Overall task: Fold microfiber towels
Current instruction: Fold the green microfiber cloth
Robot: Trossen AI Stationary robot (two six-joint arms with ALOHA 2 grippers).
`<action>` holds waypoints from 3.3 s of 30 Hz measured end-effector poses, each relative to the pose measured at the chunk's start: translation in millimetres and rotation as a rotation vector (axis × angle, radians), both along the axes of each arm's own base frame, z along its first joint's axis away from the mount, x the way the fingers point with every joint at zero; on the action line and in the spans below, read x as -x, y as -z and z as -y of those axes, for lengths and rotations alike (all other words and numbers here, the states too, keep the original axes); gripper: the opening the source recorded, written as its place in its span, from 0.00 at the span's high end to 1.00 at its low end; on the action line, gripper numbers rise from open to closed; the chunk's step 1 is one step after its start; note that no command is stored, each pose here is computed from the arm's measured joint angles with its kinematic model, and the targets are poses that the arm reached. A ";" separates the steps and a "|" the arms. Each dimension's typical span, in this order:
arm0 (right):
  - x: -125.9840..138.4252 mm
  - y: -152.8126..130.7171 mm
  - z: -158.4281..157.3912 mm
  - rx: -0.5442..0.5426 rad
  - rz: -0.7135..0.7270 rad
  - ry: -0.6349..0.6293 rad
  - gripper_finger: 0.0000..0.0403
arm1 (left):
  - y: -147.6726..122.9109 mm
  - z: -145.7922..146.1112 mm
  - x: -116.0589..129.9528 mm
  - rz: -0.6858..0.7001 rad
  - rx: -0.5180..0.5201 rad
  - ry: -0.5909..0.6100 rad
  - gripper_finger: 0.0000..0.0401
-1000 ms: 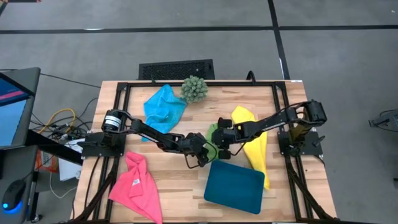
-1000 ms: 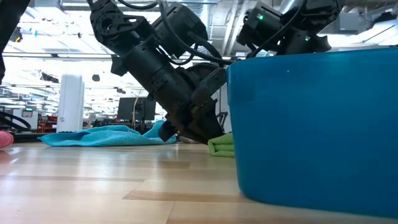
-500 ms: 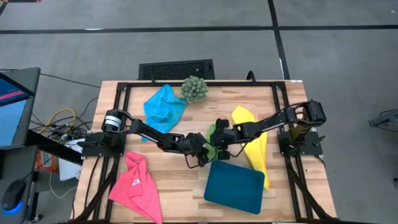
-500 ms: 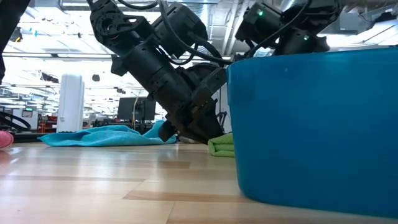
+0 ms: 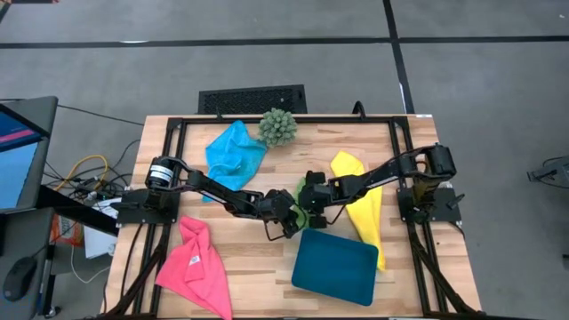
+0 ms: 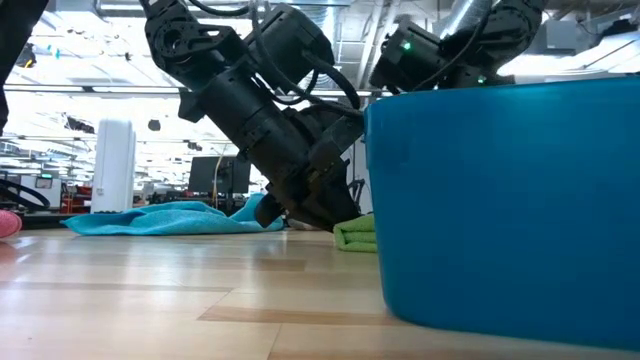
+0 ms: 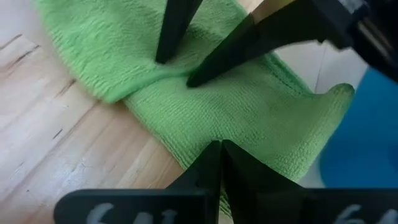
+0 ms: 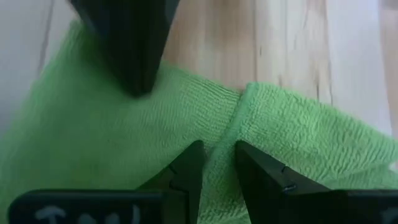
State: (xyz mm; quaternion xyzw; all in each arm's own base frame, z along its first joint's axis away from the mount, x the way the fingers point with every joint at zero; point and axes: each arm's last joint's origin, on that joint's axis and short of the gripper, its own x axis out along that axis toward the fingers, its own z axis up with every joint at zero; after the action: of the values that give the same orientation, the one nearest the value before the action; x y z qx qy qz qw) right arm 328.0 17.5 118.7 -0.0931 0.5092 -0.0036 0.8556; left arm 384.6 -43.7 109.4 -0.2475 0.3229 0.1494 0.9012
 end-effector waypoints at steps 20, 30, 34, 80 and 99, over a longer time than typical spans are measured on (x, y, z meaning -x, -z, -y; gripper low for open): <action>16.5 -21.7 27.5 0.117 -0.136 0.276 0.70 | 0.4 -0.2 0.4 -0.006 -0.012 -0.003 0.97; 25.6 -23.9 28.2 0.093 -0.194 0.348 0.70 | 0.8 0.3 0.8 -0.011 -0.015 -0.003 0.97; 28.3 -37.9 24.9 0.087 -0.147 0.339 0.70 | 0.9 0.3 1.0 -0.014 -0.021 0.003 0.97; 41.9 -20.2 47.4 0.243 -0.121 0.534 0.70 | 1.0 -0.2 1.1 -0.016 -0.036 0.001 0.97; 70.1 -45.0 44.4 0.165 -0.034 0.573 0.71 | -45.1 1.4 4.6 0.097 -0.021 0.078 0.97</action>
State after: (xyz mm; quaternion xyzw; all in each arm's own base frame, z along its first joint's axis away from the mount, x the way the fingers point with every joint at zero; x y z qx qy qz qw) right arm 257.9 -26.9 163.7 -0.0147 0.5270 -0.2847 0.8006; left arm 380.0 -45.0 154.5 -0.2321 0.2865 0.1057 0.9235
